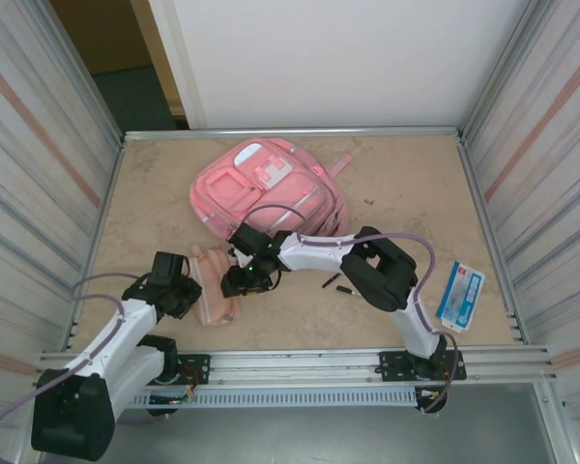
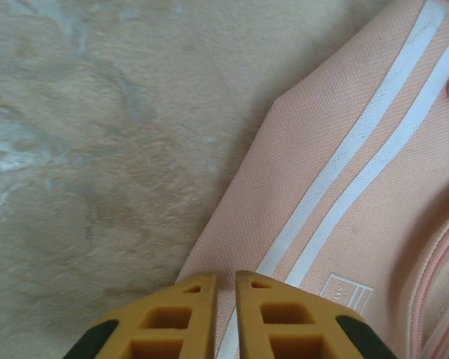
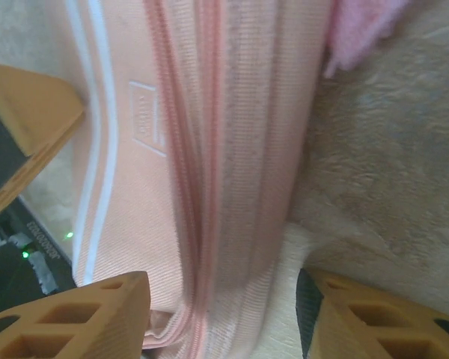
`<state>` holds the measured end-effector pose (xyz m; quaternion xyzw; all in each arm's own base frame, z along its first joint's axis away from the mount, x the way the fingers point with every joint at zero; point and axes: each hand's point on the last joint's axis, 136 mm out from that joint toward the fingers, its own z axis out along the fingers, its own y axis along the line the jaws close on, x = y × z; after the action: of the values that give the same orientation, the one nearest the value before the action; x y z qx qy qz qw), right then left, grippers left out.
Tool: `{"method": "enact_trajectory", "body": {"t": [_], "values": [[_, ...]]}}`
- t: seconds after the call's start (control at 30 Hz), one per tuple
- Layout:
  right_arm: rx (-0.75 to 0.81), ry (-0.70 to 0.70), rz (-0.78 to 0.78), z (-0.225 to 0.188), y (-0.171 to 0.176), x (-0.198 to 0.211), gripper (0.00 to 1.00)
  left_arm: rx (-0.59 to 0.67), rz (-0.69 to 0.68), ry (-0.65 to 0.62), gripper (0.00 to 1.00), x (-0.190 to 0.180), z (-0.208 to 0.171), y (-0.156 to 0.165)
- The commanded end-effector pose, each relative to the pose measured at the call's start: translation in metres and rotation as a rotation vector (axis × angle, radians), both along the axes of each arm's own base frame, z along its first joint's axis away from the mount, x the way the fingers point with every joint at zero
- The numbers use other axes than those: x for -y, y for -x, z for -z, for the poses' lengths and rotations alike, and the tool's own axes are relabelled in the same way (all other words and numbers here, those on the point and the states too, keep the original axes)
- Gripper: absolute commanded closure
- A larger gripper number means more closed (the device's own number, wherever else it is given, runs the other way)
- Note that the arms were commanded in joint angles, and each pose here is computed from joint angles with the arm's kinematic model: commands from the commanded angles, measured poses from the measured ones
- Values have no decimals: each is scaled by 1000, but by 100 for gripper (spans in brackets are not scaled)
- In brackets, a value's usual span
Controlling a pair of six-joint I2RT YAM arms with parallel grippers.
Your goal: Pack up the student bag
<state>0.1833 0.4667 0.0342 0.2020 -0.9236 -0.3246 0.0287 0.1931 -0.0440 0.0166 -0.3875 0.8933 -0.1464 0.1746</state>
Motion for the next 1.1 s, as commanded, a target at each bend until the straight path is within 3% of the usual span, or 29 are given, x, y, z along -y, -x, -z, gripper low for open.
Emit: {"method": "enact_trajectory", "body": {"t": [0.0, 0.13, 0.27, 0.33, 0.4, 0.47, 0.57, 0.7, 0.83, 0.97, 1.07], "values": [[-65, -48, -85, 3, 17, -9, 47, -20, 40, 14, 91, 3, 12, 11], [-155, -119, -98, 5, 27, -19, 52, -41, 68, 46, 96, 9, 17, 17], [-149, -141, -74, 0, 23, -25, 76, -46, 95, 55, 95, 13, 12, 18], [-113, -140, -62, -6, 19, -23, 85, -29, 120, 53, 89, 14, 3, 17], [-72, -100, -38, -12, 13, -15, 90, 42, 157, 80, 74, 21, -12, 8], [-38, -83, -44, -24, 12, -6, 94, 136, 191, 126, 65, 31, -39, -5], [40, -80, -60, -44, 14, 12, 95, 271, 263, 169, 60, 44, -84, -17], [259, 40, -75, -54, 5, 62, 96, 414, 351, 230, 48, 60, -118, -25], [445, 140, -39, -64, -5, 108, 99, 593, 500, 332, 46, 89, -149, -30], [487, 63, 22, -78, -4, 130, 99, 753, 688, 392, 35, 123, -175, -37], [484, -39, 43, -93, -1, 137, 98, 746, 840, 431, 32, 153, -179, -34]]}}
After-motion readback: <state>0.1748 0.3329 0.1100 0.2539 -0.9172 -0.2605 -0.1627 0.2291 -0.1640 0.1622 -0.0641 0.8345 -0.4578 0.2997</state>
